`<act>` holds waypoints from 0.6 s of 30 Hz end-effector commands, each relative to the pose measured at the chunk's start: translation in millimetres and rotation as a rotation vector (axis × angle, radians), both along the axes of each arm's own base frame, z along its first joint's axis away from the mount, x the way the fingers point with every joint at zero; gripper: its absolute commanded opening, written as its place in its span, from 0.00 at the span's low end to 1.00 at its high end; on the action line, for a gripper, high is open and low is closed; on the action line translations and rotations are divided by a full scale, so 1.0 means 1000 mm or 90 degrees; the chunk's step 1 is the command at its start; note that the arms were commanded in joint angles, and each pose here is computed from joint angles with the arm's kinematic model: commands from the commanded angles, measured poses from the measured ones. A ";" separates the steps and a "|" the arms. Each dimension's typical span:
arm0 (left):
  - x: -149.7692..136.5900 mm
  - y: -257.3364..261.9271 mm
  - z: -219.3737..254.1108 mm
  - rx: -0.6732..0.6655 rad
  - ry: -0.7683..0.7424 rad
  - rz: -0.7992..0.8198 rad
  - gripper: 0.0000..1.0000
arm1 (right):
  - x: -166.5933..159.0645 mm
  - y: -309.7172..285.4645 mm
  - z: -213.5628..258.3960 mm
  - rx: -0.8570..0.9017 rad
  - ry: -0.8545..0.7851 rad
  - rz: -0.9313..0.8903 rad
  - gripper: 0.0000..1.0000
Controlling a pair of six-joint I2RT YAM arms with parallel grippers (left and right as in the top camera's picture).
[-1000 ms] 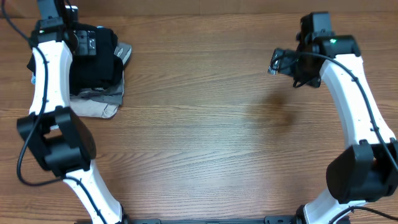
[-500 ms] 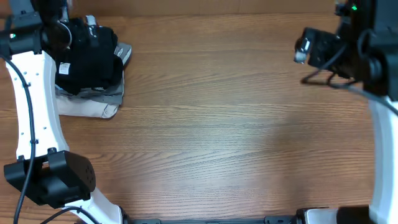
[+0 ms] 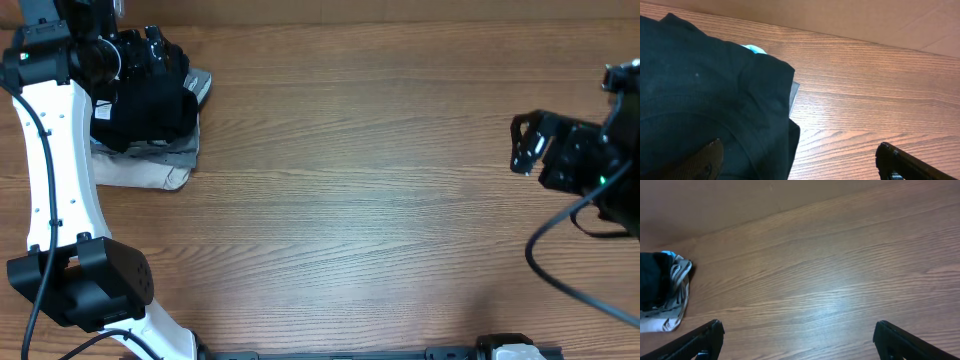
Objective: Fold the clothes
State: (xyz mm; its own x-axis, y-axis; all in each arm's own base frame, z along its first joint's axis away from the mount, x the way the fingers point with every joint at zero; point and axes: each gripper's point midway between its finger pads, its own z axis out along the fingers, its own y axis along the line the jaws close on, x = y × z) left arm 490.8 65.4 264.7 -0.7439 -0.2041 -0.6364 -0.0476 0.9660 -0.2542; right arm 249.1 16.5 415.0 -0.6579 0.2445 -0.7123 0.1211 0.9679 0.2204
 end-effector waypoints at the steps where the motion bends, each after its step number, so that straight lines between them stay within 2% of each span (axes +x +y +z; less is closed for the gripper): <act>1: 0.002 -0.006 -0.006 -0.016 0.008 -0.006 1.00 | -0.001 -0.002 0.004 -0.004 -0.006 -0.004 1.00; 18: 0.002 -0.006 -0.006 -0.016 0.008 -0.006 1.00 | 0.014 -0.002 -0.008 -0.008 0.019 -0.002 1.00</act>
